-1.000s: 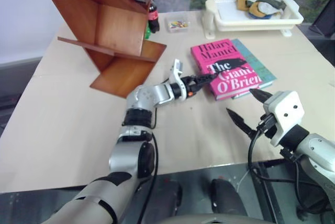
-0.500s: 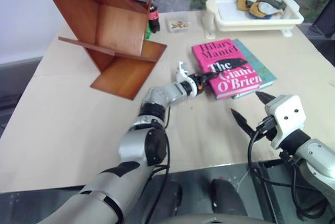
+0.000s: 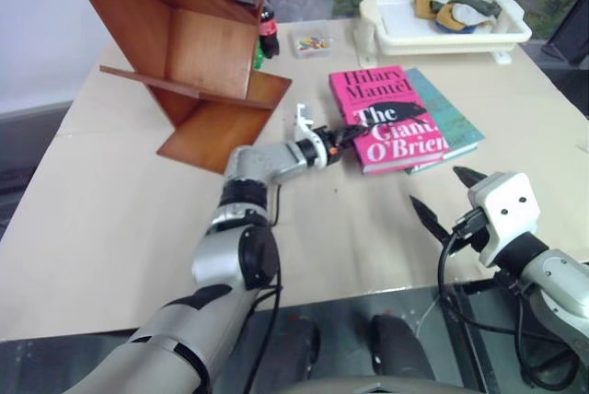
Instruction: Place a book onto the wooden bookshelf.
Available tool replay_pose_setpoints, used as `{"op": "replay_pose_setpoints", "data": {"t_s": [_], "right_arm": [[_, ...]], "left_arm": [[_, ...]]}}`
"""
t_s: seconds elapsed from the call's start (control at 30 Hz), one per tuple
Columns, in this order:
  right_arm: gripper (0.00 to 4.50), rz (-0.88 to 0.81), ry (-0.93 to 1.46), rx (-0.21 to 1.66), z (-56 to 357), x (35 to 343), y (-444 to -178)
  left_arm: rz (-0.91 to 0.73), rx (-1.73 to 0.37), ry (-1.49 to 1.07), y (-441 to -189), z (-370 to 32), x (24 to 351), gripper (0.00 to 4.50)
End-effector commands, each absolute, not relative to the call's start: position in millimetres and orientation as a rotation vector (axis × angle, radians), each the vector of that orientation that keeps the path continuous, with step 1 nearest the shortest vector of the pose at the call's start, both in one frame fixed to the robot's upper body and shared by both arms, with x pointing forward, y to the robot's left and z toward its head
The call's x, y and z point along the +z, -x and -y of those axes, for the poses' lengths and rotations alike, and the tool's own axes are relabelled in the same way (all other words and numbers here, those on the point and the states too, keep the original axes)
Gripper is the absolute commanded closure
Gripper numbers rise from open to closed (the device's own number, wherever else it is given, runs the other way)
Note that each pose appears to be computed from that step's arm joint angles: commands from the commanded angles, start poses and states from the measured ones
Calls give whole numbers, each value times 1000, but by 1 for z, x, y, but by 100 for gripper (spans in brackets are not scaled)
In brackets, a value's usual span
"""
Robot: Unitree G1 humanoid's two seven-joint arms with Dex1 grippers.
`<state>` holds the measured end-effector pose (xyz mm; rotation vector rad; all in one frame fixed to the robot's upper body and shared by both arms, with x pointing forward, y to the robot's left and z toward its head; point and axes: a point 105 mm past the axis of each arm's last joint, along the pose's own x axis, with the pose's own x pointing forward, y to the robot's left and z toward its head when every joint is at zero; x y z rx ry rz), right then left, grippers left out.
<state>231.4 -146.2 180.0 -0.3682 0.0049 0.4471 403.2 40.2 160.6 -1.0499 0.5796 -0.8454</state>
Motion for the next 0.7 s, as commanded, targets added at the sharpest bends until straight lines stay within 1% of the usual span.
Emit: {"op": "replay_pose_setpoints", "data": {"t_s": [0.03,0.17,0.2,0.27,0.33,0.4,0.57,0.6,0.63,0.7], "right_arm": [[27,74,383,449,145,197,-227],[27,89,382,448,148,203,-227],[27,100,378,453,149,206,-227],[27,118,367,467,149,211,-226],[27,160,324,528,144,222,-222],[27,184,278,592,139,231,-218],[27,139,220,740,128,230,-208],[27,128,216,762,127,229,-206],[27,117,214,782,126,229,-205],[27,113,208,819,125,229,-206]], "left_arm": [[-418,-1025,861,-381,-44,208,374],[-237,-1119,530,-356,-53,230,374],[-138,-1146,341,-347,-56,236,374],[-4,-1205,49,-331,-57,239,374],[211,-1180,-329,-324,-65,246,374],[396,-1145,-591,-320,-72,258,374],[730,-1001,-990,-318,-94,293,374],[832,-993,-1018,-309,-99,307,374],[892,-999,-1040,-301,-104,315,374],[953,-974,-1114,-295,-114,329,374]]}}
